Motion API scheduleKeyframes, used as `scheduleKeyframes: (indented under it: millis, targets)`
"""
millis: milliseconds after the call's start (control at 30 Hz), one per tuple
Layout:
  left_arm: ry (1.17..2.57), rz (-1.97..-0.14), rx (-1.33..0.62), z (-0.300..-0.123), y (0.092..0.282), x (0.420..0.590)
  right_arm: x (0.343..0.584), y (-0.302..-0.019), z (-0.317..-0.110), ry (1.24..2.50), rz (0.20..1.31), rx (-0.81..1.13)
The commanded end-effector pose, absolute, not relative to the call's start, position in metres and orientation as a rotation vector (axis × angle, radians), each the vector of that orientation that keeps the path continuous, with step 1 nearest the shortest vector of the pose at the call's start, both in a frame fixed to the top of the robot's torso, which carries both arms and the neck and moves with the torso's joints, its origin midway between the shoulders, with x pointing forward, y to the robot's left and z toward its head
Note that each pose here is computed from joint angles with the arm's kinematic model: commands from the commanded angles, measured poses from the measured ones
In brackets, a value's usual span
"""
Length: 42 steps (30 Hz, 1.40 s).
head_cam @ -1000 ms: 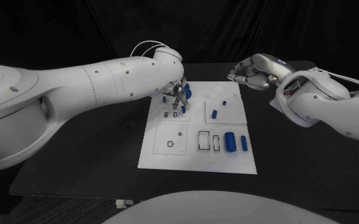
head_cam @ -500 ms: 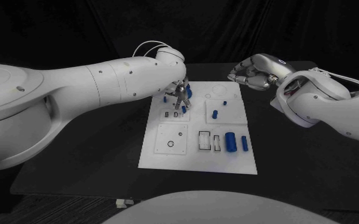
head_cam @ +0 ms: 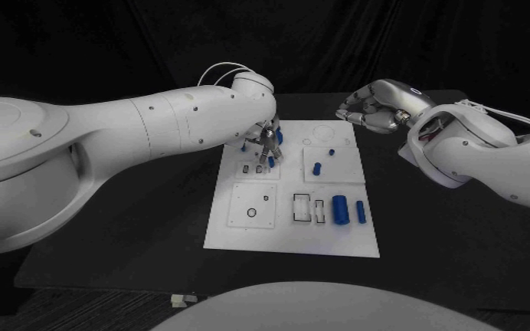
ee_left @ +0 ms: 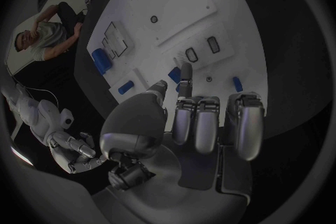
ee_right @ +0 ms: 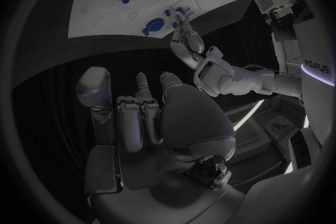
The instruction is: Assemble the parts on the task board
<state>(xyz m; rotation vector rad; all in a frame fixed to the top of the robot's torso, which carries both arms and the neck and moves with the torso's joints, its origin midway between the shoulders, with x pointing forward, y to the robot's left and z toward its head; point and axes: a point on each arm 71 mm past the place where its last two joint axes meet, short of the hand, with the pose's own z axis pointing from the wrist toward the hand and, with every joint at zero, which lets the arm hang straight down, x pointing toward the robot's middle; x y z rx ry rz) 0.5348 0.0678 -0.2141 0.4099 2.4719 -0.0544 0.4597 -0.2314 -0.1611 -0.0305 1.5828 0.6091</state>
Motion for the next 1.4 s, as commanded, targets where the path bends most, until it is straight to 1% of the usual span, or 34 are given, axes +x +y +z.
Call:
scheduleKeyframes:
  millis: [33,1400]
  targets:
    - [2.49,-0.074,0.438,-0.2163,0.0641,0.5323,0.4599,-0.2325,-0.162,1.588,0.597,-0.023]
    - [2.502,-0.076,0.432,-0.2224,0.0635,0.5332,0.4608,-0.2331,-0.1623,1.589,0.594,-0.023]
